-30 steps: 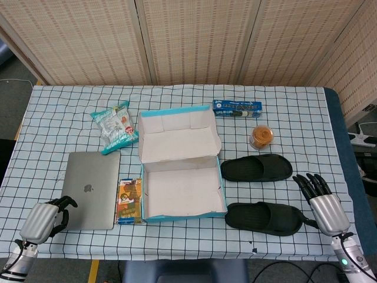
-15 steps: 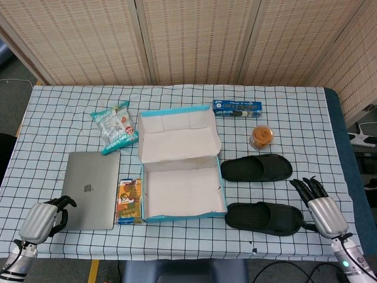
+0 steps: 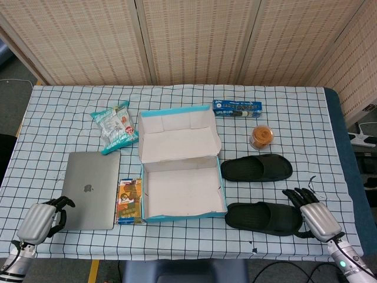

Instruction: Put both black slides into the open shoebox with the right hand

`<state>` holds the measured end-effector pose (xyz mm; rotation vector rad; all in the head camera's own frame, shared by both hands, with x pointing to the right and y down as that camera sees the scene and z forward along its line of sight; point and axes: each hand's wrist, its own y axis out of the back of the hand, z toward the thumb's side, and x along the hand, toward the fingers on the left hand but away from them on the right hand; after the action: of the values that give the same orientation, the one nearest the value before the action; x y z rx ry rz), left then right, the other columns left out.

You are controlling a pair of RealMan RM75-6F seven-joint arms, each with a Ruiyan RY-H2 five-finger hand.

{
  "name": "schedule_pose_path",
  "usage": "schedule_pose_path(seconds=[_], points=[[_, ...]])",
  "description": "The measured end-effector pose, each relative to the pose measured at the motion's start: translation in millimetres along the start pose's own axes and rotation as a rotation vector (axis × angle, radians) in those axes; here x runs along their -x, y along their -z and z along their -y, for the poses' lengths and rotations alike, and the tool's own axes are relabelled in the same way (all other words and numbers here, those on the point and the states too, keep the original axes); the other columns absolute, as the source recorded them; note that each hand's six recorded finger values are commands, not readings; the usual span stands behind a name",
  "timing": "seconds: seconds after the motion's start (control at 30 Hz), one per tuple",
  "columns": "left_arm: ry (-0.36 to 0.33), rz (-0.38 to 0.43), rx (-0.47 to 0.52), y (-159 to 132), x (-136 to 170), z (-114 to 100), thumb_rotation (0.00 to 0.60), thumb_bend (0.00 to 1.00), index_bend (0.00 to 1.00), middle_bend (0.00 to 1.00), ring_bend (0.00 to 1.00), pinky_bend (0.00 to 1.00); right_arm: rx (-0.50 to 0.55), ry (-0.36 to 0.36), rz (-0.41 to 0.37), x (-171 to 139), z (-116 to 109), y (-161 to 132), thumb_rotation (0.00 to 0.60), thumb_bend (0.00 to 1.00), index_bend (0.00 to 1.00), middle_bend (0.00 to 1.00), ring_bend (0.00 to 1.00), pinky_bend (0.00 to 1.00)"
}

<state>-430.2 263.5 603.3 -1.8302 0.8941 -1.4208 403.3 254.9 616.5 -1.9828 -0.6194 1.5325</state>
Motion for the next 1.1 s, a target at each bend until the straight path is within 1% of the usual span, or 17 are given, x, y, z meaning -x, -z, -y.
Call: schedule_pose_path(seconds=[0.17,0.23,0.4,0.57,0.8,0.93,1.1], points=[[0.009,-0.01,0.007,0.8,-0.3,1.0,0.6,0.72,0.42,0.4,0.48,0.67,0.003,-0.09,-0.023,0.5,11.5,-2.7,0.6,0.04,0.02,0.06,0.0,0.04],[0.003,-0.01,0.001,1.6,-0.1,0.0,0.6,0.72,0.42,0.4,0.48,0.67,0.019,-0.104,-0.037,1.1,13.2,-5.2,0.6,0.04,0.01,0.06,0.0,0.04],[0.011,-0.019,0.007,2.8,-0.5,1.9,0.6,0.72,0.42,0.4,0.48,0.67,0.073,-0.12,-0.067,5.4,17.5,-9.0,0.6,0.03,0.0,0.06,0.0,0.04],[0.019,-0.021,0.002,2.3,-0.9,3.9,0.6,0.72,0.43,0.4,0.48,0.67,0.103,-0.121,-0.093,18.8,27.1,-14.3,0.6,0.03,0.0,0.06,0.0,0.04],[0.018,-0.022,0.003,2.9,-0.6,3.3,0.6,0.72,0.43,0.41,0.48,0.67,0.114,-0.161,-0.123,37.6,43.9,-27.0,0.6,0.03,0.0,0.06,0.0,0.04],[0.012,-0.02,0.005,3.4,-0.4,1.5,0.6,0.72,0.43,0.41,0.48,0.67,0.11,-0.159,-0.134,44.0,47.8,-33.0,0.6,0.03,0.0,0.06,0.0,0.04],[0.01,-0.017,0.017,2.1,-0.1,0.7,0.6,0.72,0.44,0.41,0.48,0.67,0.101,-0.139,-0.137,51.9,50.4,-37.4,0.6,0.03,0.0,0.06,0.0,0.04]])
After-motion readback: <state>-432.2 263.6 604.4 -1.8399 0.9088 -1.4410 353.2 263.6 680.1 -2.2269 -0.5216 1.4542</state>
